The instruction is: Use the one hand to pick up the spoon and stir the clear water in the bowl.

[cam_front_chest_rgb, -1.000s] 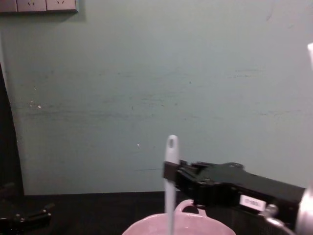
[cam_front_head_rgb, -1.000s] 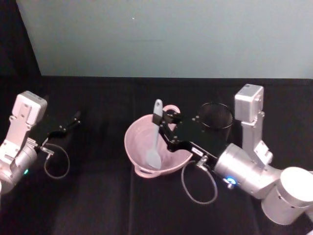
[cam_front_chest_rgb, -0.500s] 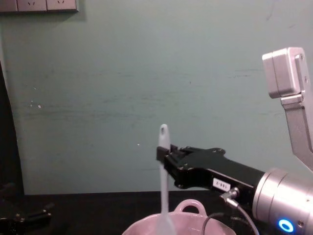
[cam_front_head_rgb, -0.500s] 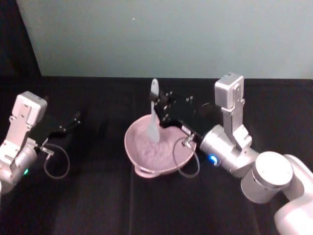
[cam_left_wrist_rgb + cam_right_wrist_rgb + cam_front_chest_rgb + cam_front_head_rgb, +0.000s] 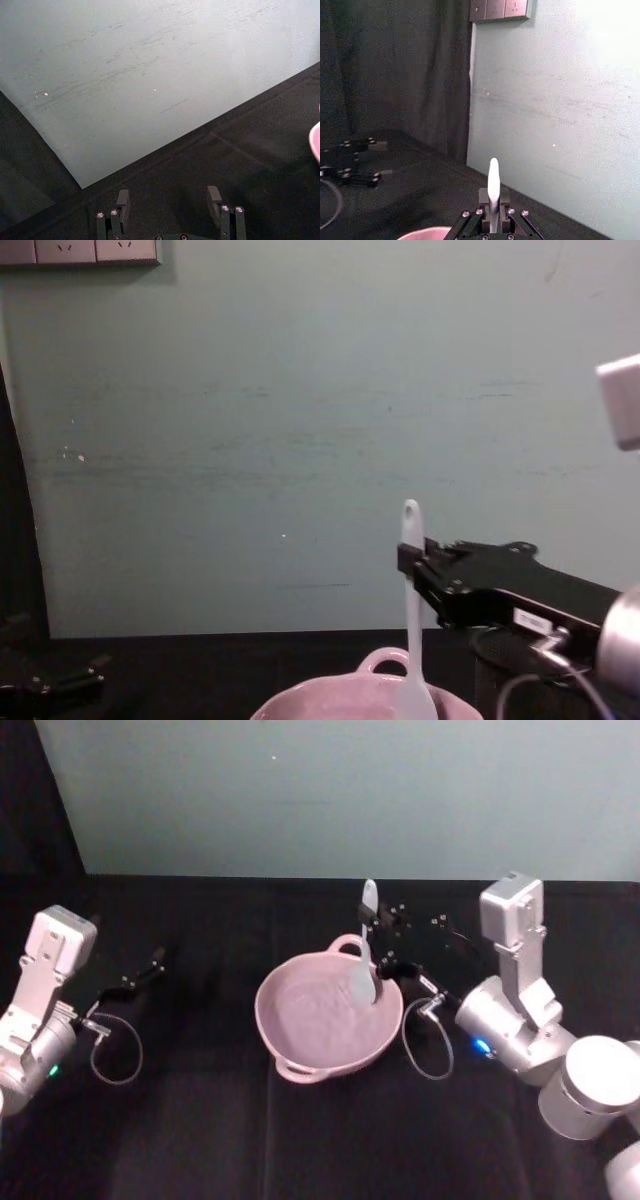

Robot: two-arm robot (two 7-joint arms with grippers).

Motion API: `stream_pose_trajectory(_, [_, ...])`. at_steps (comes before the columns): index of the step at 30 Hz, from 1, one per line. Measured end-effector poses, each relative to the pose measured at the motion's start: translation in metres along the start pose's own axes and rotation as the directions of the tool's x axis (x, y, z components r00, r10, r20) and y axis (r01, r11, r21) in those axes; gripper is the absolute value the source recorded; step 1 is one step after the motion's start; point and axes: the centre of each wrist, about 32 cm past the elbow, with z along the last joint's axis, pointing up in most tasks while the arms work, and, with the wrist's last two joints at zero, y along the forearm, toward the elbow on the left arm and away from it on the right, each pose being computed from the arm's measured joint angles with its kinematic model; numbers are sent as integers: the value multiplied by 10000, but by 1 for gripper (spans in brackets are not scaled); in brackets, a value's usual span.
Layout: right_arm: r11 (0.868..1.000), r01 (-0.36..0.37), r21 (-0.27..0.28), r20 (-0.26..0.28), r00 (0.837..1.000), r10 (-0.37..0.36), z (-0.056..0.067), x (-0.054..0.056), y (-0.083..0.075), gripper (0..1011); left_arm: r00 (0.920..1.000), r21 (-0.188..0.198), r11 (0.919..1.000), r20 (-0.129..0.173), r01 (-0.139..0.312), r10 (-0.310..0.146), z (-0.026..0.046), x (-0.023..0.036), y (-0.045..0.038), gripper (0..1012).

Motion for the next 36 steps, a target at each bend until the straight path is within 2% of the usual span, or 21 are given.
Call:
stream_pose_trajectory(3, [9995, -271, -130, -305, 9992, 267, 53, -10, -123, 110, 10000, -1, 10000, -1, 0, 0, 0, 0, 0, 1011])
stream_pose_trajectory(7, [9963, -857, -104, -697, 9940, 847, 127, -85, -247, 110, 10000, -1, 10000, 0, 0, 0, 0, 0, 0, 1011])
stream_pose_trajectory(8, [9934, -1139, -108, -873, 9898, 1125, 149, -134, -276, 110, 10000, 0, 10000, 0, 0, 0, 0, 0, 0, 1011])
stream_pose_trajectory(14, [9824, -1865, -74, -1445, 9723, 1835, 171, -293, -273, 110, 10000, -1, 10000, 0, 0, 0, 0, 0, 0, 1011])
stream_pose_trajectory(18, [9770, -2128, 173, -1736, 9616, 2125, 125, -399, -174, 111, 10000, -1, 10000, 0, 0, 0, 0, 0, 0, 1011])
stream_pose_trajectory(23, [9818, -1836, 487, -1708, 9670, 1893, 24, -469, -4, 110, 10000, -1, 10000, 0, 0, 0, 0, 0, 0, 1011])
stream_pose_trajectory(26, [9853, -1608, 580, -1612, 9725, 1682, -10, -473, 64, 111, 10000, -1, 10000, 0, 0, 0, 0, 0, 0, 1011])
stream_pose_trajectory(29, [9896, -1282, 655, -1404, 9807, 1363, -47, -451, 134, 110, 10000, 0, 10000, 0, 0, 0, 0, 0, 0, 1011])
stream_pose_trajectory(36, [9970, -294, 716, -939, 9949, 361, -108, -295, 206, 110, 10000, -1, 10000, 0, 0, 0, 0, 0, 0, 1011])
